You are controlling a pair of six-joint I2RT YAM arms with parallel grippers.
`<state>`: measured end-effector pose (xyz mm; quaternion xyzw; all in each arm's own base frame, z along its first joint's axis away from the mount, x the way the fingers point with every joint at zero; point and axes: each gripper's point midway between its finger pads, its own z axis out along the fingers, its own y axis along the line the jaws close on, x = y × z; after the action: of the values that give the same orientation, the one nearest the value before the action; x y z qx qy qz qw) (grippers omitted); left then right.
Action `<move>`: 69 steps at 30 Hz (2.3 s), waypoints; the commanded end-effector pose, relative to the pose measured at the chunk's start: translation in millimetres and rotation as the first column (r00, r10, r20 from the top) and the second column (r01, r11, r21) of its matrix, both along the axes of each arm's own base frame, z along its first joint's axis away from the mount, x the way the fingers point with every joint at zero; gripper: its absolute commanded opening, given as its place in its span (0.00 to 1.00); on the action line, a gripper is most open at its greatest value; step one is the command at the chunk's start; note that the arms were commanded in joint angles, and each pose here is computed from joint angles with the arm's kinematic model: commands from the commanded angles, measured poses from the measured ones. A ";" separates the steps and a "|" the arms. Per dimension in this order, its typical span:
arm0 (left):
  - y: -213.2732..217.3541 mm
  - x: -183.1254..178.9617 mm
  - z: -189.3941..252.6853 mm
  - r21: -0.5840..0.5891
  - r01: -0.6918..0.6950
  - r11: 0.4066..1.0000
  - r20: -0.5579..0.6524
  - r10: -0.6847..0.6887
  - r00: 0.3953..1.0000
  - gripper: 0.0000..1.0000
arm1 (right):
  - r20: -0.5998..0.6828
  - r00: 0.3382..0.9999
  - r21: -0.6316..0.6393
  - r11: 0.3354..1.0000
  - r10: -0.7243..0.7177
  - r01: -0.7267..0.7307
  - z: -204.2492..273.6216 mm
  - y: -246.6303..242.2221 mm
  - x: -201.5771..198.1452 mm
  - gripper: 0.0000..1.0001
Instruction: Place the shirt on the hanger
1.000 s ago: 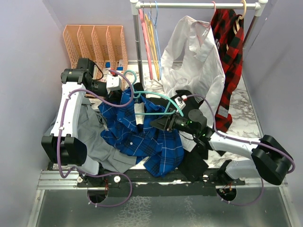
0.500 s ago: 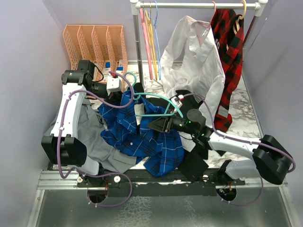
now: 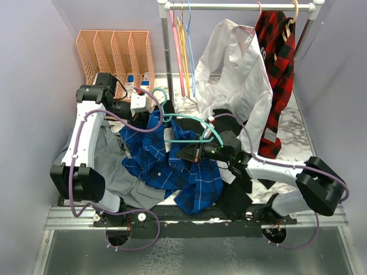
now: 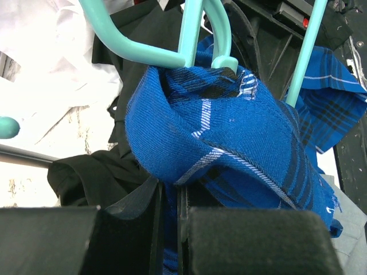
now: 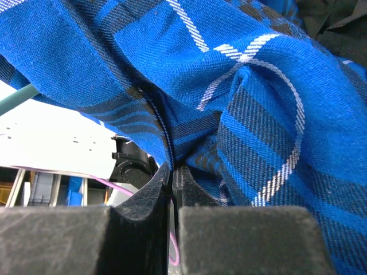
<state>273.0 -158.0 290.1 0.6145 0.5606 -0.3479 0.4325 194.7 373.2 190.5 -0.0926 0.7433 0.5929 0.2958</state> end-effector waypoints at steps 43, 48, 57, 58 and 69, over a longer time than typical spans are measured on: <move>82.3 84.8 23.1 0.542 -0.313 0.780 0.539 -0.036 0.841 0.00 | 0.555 0.831 -0.507 0.784 -0.020 0.358 39.5 -123.3 30.6 0.01; 80.6 102.7 49.2 0.449 -0.424 0.786 0.608 0.079 0.790 0.00 | 0.534 0.844 -0.523 0.803 0.047 0.287 45.5 -113.3 23.6 0.01; 76.1 107.8 53.1 0.377 -0.468 0.799 0.602 0.172 0.780 0.00 | 0.533 0.839 -0.528 0.818 0.108 0.230 55.4 -101.2 21.1 0.01; 75.3 106.2 48.9 0.380 -0.460 0.802 0.593 0.170 0.787 0.00 | 0.530 0.840 -0.521 0.825 0.114 0.217 58.1 -98.4 19.9 0.01; 34.6 69.3 25.8 0.215 -0.326 0.921 0.323 0.248 0.914 0.00 | 0.468 0.884 -0.209 0.974 0.022 0.086 172.2 -43.7 11.2 0.01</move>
<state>361.0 -98.6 297.9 0.6548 0.6253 -0.0243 0.4240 220.7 302.7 312.3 -0.2751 0.7524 0.3557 0.4813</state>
